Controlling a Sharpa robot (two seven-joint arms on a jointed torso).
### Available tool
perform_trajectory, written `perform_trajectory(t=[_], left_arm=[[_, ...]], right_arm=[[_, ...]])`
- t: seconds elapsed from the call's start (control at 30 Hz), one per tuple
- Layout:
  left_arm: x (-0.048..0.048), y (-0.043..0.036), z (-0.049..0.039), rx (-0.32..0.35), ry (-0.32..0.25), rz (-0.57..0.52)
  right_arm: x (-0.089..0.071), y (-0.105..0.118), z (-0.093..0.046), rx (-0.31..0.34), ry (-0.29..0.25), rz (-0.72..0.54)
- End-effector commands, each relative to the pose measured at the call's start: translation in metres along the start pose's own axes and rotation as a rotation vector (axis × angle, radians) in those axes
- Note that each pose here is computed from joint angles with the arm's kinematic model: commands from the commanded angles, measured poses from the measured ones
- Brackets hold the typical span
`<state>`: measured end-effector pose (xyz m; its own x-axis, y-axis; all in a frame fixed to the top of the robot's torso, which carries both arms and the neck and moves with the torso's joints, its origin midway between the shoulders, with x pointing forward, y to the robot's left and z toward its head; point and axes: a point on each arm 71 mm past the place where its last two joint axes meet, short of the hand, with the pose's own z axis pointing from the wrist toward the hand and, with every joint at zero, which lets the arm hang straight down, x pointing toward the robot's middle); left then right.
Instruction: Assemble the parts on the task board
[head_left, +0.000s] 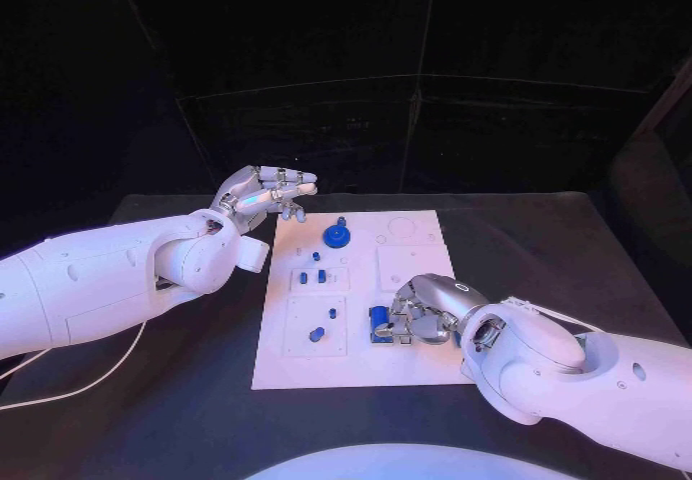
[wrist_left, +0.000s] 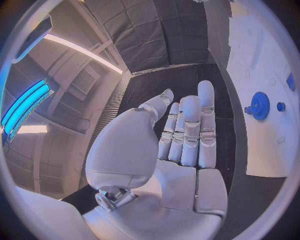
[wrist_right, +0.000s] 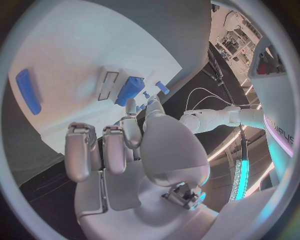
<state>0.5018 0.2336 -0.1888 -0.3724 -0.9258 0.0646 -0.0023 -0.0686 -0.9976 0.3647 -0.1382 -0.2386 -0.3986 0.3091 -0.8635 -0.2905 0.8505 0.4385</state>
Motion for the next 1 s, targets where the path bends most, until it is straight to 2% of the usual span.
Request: perform_trajectory(t=[0.03,0.33,0.7,1.0], left_arm=[[0.0006,-0.0012,0.0002,0.005,0.009,-0.006],[0.0004,-0.0013,0.0,0.005,0.009,-0.007],[0.0003,-0.0013,-0.0002,0.005,0.009,-0.007],[0.0002,-0.0013,-0.0002,0.005,0.009,-0.007]], right_arm=[[0.0038,0.0004,0.0008,-0.013,0.058,-0.032],[0.0051,-0.001,0.003,-0.001,0.069,-0.055],[0.0023,-0.0044,0.0066,0.028,0.019,-0.045],[0.0026,-0.0043,0.0093,0.03,0.011,-0.041]])
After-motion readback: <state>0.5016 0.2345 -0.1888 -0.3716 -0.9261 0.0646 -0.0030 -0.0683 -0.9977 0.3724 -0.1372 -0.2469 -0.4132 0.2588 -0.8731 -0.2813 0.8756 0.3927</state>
